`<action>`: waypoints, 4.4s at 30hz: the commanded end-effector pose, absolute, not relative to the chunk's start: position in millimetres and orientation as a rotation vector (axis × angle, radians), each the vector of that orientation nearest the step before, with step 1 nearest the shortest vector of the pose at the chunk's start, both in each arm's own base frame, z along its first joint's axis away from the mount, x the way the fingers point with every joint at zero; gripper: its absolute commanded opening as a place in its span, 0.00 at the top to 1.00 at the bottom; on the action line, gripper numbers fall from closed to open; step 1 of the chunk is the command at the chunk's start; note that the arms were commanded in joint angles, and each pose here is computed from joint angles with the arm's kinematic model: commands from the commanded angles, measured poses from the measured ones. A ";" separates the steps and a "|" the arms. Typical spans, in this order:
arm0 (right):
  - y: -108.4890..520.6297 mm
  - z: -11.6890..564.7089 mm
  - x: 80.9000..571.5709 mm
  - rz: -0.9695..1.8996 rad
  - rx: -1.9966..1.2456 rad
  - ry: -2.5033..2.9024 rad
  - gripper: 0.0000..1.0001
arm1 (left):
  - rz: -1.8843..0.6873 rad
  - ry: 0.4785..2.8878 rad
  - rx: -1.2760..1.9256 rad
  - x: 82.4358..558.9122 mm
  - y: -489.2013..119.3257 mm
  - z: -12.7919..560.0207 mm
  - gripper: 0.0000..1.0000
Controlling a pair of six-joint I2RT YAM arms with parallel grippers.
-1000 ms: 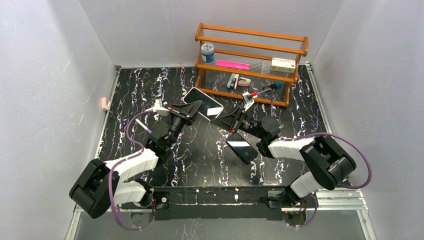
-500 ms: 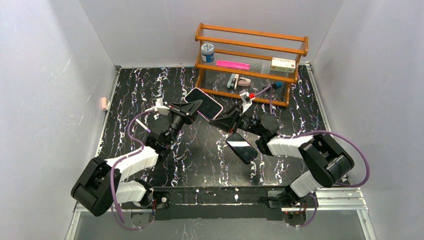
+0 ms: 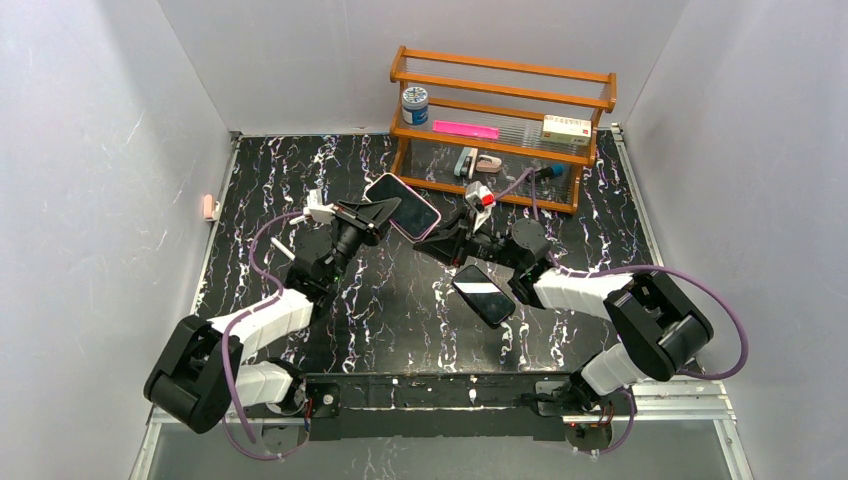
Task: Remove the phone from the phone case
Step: Remove the phone case from the phone.
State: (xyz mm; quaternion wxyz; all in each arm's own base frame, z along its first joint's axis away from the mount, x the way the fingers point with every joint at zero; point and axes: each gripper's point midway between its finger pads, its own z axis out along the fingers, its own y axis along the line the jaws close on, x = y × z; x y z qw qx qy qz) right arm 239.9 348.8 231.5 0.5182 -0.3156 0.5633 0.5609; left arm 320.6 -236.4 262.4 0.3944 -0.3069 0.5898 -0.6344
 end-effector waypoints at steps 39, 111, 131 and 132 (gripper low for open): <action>346.0 262.2 192.9 1.502 -1.228 1.329 0.35 | -1.689 1.621 0.366 269.9 -230.4 317.9 1.00; 351.6 323.9 242.4 1.668 -0.649 1.287 0.67 | -1.798 1.688 0.210 243.1 -250.5 300.7 1.00; 350.8 303.4 234.8 1.822 -0.583 1.385 0.96 | -1.736 1.730 -0.012 275.6 -250.6 276.6 0.70; 349.9 300.2 237.0 1.818 -0.567 1.409 0.98 | -1.731 1.737 -0.023 277.7 -250.4 274.2 0.66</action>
